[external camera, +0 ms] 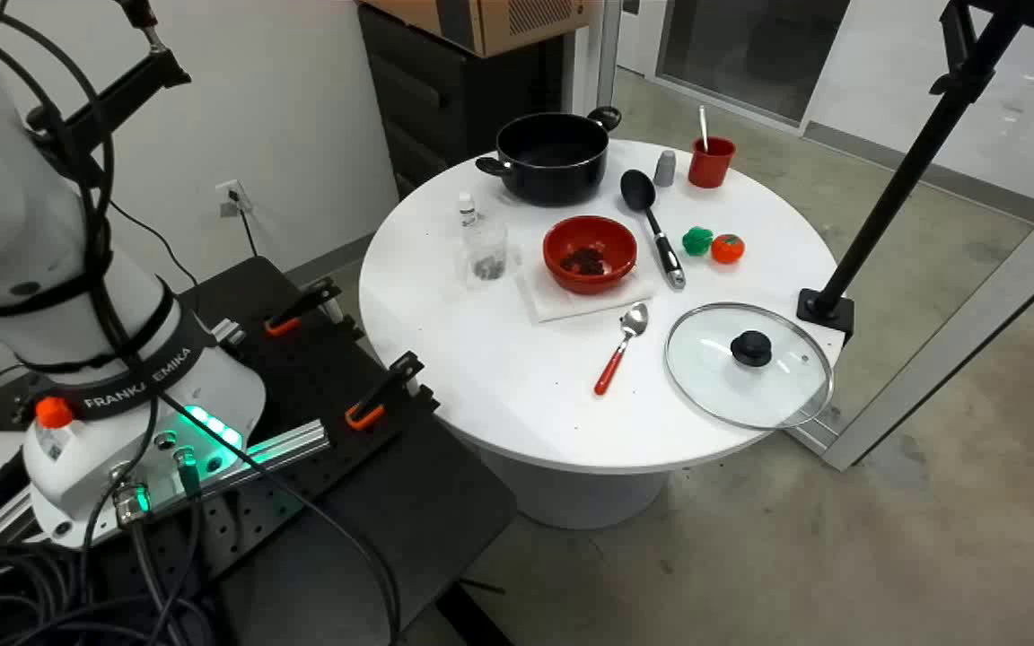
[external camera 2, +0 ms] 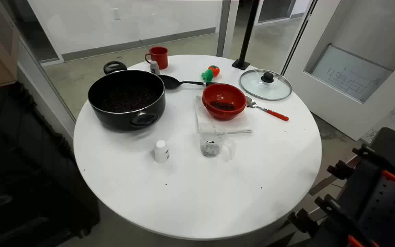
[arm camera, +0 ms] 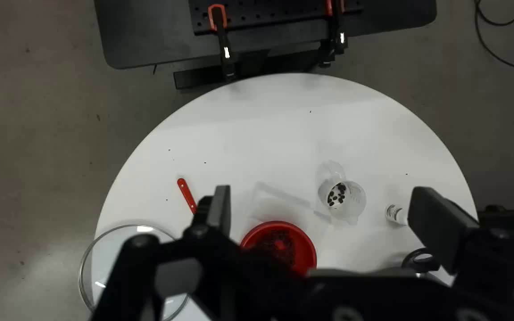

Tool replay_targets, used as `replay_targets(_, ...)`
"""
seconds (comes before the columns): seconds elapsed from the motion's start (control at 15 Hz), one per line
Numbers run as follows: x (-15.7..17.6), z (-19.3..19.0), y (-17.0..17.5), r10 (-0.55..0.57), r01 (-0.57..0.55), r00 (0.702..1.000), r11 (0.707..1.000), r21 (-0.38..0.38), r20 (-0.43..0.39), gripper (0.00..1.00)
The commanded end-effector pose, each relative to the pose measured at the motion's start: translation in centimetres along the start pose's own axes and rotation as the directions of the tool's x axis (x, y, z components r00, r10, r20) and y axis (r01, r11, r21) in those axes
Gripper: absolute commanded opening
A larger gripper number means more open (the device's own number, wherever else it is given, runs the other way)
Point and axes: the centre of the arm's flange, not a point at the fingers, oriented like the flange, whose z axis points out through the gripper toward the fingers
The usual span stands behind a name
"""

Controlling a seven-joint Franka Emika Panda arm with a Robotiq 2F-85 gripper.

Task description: Pour the beans from the jar into the red bowl

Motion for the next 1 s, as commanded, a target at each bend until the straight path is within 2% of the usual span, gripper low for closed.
replay_targets(0.0,0.00,-0.01,0.00,0.000,0.000,1.000,1.000,0.000,-0.001,1.00)
replay_targets(0.93,0.01,0.37,-0.01,-0.004,0.004,1.000,1.000,0.001,-0.016,1.00)
